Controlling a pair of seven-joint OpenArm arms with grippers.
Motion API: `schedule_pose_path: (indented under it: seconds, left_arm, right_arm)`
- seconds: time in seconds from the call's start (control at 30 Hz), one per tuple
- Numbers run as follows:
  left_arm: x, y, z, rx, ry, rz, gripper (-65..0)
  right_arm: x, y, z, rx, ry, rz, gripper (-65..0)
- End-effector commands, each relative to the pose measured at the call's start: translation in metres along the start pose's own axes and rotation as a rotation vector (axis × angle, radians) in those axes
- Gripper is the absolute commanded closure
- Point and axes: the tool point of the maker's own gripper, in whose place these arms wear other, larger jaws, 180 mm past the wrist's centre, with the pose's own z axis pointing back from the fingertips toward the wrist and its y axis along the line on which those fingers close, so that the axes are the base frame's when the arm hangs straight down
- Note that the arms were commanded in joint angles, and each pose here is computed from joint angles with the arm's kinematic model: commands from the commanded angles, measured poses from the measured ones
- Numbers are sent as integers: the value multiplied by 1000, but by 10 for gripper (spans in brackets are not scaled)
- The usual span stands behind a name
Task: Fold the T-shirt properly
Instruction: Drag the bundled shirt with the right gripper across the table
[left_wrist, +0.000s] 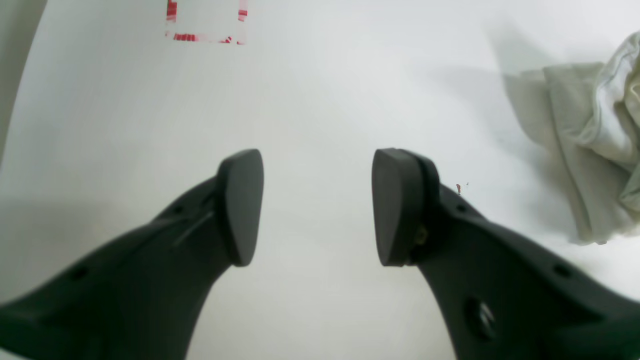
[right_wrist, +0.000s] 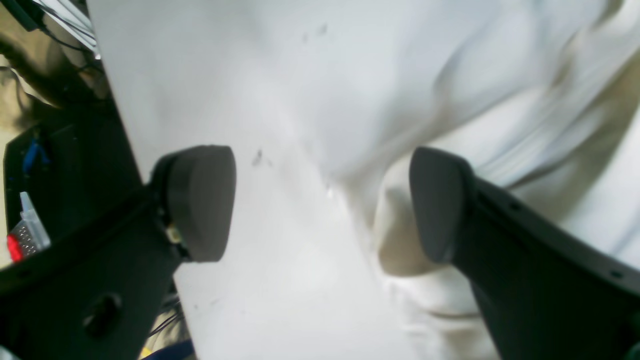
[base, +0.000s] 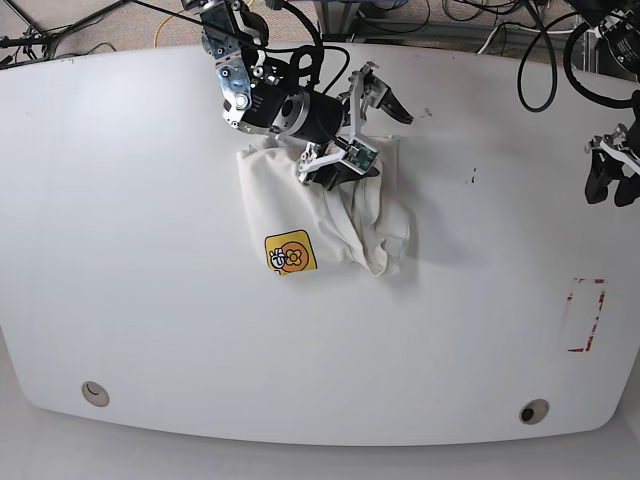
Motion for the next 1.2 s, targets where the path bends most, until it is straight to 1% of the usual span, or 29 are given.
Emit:
schedule_pose_path:
  seconds: [0.0, 0.1, 0.17, 0.4, 0.5, 0.57, 0.67, 0.73, 0.8, 0.9, 1.0, 1.17]
  left_arm:
    - [17, 2, 5, 2, -51, -28, -326]
    - [17, 1, 4, -2, -50, -28, -326]
    - [16, 0, 3, -5, -49, -27, -326]
    - [13, -1, 3, -7, -40, -25, -326]
    - [9, -1, 4, -7, -29, -24, -326]
    - [9, -1, 4, -7, -29, -24, -326]
    - [7, -1, 4, -7, -24, -20, -326]
    - [-1, 0, 4, -10, -5, -7, -326]
    - [-5, 2, 3, -12, 3, 6, -326]
    - [-12, 5, 1, -12, 18, 27, -326]
    - [-15, 6, 0, -13, 25, 38, -326]
    - [-17, 6, -1, -14, 28, 42, -326]
  right_arm:
    - [29, -3, 11, -21, -83, 35, -509]
    - [36, -10, 12, -37, -102, 43, -509]
    - [42, -30, 17, -81, -116, 52, -509]
    - [37, -82, 22, -180, -97, 19, -509]
    - [32, -103, 26, -222, -83, -1, -509]
    - [28, -112, 28, -237, -73, -13, -509]
    - [9, -123, 29, -247, -29, -35, -509]
    - [-1, -125, 25, -238, -16, -55, -509]
    - [-7, -124, 21, -226, -23, -74, -509]
    - [-21, -117, 9, -195, -29, -128, -509]
    - [-28, -99, -8, -135, -29, -157, -509]
    - [-32, -69, -34, -38, -23, -159, -509]
